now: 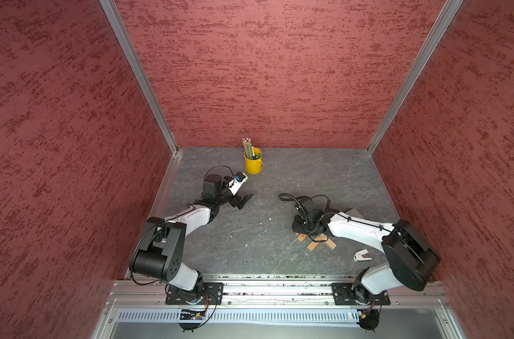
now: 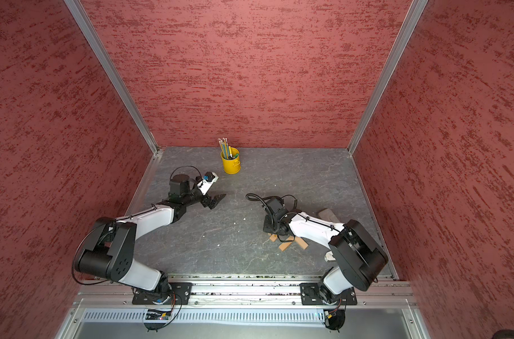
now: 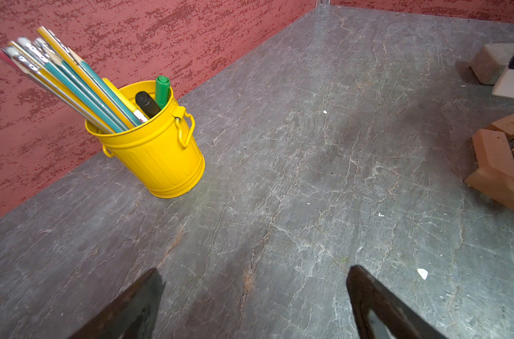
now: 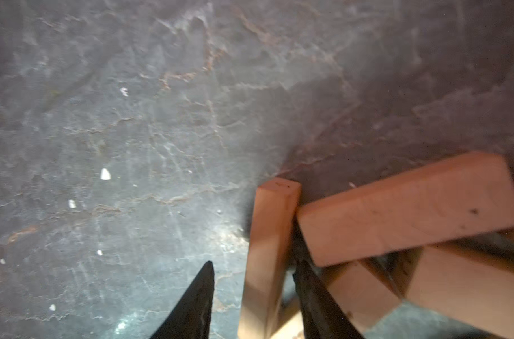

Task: Assemble the number 8 with building blocks
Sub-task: Move the building block to the center of the board.

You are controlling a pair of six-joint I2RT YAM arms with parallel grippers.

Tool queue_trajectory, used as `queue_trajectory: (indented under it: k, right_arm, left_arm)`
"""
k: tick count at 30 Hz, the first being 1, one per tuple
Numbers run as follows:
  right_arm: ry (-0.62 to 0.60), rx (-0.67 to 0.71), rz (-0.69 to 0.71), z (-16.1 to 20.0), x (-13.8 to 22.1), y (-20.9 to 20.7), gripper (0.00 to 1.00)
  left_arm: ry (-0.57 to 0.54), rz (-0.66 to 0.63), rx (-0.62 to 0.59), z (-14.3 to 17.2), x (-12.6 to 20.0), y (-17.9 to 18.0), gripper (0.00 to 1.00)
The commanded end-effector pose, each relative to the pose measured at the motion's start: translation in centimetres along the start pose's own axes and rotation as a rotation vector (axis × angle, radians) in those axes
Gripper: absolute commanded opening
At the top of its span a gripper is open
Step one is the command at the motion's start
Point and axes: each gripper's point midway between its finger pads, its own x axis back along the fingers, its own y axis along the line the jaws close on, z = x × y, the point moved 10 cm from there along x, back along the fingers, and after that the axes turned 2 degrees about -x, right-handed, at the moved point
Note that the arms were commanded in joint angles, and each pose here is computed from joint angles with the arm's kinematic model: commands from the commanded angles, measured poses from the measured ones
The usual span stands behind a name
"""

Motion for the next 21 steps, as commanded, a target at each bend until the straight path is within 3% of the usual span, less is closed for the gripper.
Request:
queue_trajectory:
  k: [1,6,10,15,18,21]
  right_arm:
    - [-0.042,-0.037,0.054,0.0,0.7,-0.7,0.49]
    - [-0.018,-0.021,0.057,0.1,-0.1,-0.6,0.5]
    - [-0.027,0.0,0.052,-0.3,-0.5,-0.1,0.45]
    - [-0.03,0.037,0.046,-1.0,-0.7,0.8,0.19]
    - [-0.064,0.088,0.039,-2.2,-0.1,2.0,0.1]
    - [-0.091,0.152,0.068,-3.6,0.3,3.4,0.08]
  left_arm:
    - [0.004,-0.006,0.005,-0.1,-0.1,0.3,0.99]
    - [0.004,-0.004,0.004,-0.2,-0.1,0.3,0.99]
    - [0.008,-0.005,0.005,0.0,-0.3,0.3,0.99]
    - [0.01,-0.006,0.002,0.0,-0.4,0.4,0.99]
    - [0.011,-0.006,0.002,0.1,-0.4,0.4,0.99]
    - [0.011,-0.01,-0.001,0.1,-0.4,0.4,0.99]
